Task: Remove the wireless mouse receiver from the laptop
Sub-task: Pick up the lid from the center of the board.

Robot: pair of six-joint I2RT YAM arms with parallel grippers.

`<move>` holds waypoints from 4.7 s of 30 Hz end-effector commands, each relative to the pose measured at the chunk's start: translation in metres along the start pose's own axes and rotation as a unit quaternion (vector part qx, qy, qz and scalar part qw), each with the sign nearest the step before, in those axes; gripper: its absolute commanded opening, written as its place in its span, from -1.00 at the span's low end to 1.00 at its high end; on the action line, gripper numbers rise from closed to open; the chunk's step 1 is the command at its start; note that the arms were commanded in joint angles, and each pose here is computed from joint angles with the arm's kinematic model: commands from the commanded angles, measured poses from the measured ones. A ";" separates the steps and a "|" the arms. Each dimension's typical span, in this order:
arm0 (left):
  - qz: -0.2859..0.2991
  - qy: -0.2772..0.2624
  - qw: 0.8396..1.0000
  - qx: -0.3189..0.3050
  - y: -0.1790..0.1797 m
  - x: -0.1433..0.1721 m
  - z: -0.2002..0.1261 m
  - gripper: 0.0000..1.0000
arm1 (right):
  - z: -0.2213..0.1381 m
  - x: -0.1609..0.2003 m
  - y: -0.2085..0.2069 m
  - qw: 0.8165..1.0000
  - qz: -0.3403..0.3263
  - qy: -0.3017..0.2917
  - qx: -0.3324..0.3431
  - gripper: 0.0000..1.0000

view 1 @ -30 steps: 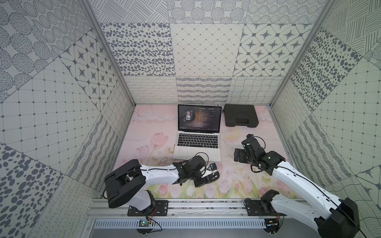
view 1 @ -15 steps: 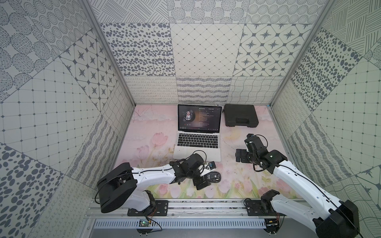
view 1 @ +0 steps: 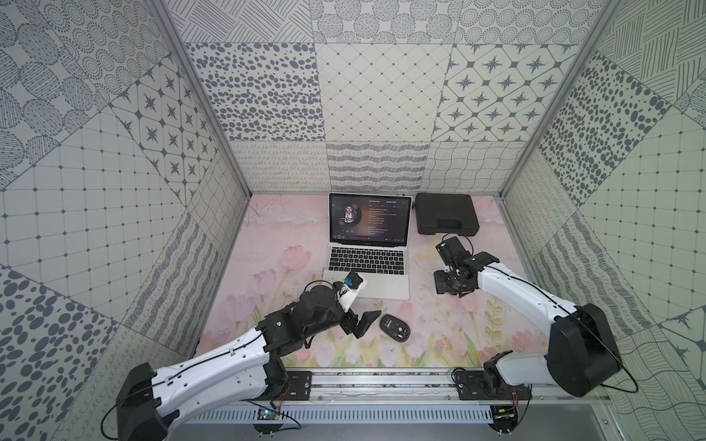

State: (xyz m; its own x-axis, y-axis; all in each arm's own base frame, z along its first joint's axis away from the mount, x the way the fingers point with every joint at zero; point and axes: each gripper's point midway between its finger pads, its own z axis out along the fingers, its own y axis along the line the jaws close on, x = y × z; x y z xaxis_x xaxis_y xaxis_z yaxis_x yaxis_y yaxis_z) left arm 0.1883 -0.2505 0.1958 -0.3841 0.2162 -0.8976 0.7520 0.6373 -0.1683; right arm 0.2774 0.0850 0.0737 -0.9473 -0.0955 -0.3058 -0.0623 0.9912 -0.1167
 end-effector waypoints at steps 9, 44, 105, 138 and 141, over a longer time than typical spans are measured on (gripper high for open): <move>-0.232 0.115 0.962 0.084 -0.003 0.029 0.020 0.99 | 0.038 -0.014 -0.006 0.998 -0.023 0.040 0.048 -0.07; -0.224 0.085 0.968 0.078 0.010 0.018 0.020 0.99 | -0.065 -0.045 0.055 0.973 0.047 -0.028 -0.225 -1.00; -0.243 -0.121 0.855 0.441 -0.055 -0.185 -0.072 -0.31 | -0.368 -0.040 0.162 0.596 0.035 -0.123 -0.793 -1.00; -0.337 0.030 0.877 0.340 -0.027 -0.138 -0.034 -1.00 | -0.308 -0.010 0.128 0.812 -0.112 -0.249 -0.517 0.35; -0.368 0.065 0.863 0.339 -0.019 -0.127 -0.029 -1.00 | -0.286 0.001 0.123 0.834 -0.204 -0.289 -0.423 0.54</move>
State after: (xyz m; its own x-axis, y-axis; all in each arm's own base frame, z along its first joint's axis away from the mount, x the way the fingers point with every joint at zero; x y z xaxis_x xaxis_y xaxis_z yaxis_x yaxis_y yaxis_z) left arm 0.2098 -0.2737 0.3664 -0.8429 -0.0720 -0.5332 0.5359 -0.0238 -0.8440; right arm 0.1758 0.2515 0.3783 -0.6420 0.0126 -0.7666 -0.7019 0.3927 0.5942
